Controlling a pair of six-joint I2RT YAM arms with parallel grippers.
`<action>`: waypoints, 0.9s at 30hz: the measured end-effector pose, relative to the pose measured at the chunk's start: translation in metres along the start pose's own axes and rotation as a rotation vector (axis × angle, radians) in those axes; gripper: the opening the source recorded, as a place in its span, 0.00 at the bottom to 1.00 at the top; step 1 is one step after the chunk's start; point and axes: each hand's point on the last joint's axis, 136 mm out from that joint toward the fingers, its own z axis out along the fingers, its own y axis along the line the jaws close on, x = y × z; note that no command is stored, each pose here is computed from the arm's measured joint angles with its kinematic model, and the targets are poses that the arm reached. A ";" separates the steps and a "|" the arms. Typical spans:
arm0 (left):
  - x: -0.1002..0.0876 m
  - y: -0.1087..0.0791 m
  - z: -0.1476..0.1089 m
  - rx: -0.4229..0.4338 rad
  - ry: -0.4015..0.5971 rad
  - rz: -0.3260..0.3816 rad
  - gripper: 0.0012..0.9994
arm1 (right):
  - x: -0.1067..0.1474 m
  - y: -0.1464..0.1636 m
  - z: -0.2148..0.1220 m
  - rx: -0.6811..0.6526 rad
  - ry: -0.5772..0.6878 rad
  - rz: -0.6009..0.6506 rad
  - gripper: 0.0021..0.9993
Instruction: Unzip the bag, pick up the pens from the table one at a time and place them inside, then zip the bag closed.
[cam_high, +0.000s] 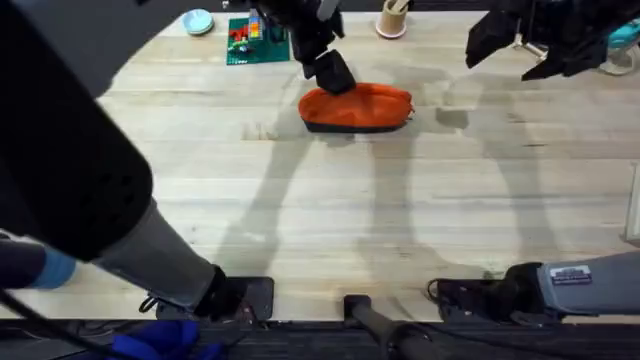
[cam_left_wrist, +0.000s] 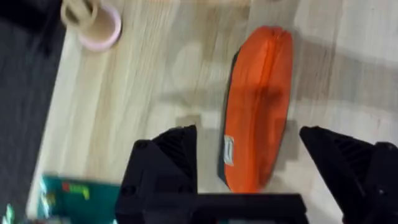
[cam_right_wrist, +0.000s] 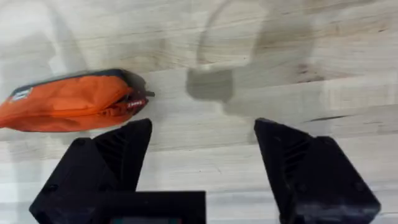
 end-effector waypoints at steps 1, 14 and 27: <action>0.003 -0.001 -0.004 -0.010 0.021 -0.027 0.99 | -0.001 0.001 -0.003 -0.001 -0.005 -0.002 1.00; 0.004 -0.007 -0.082 -0.246 0.118 -0.353 0.99 | 0.021 0.043 -0.044 -0.079 -0.042 -0.125 1.00; 0.033 -0.028 -0.113 -0.282 0.204 -0.624 0.99 | 0.055 0.096 -0.051 -0.155 0.014 -0.308 1.00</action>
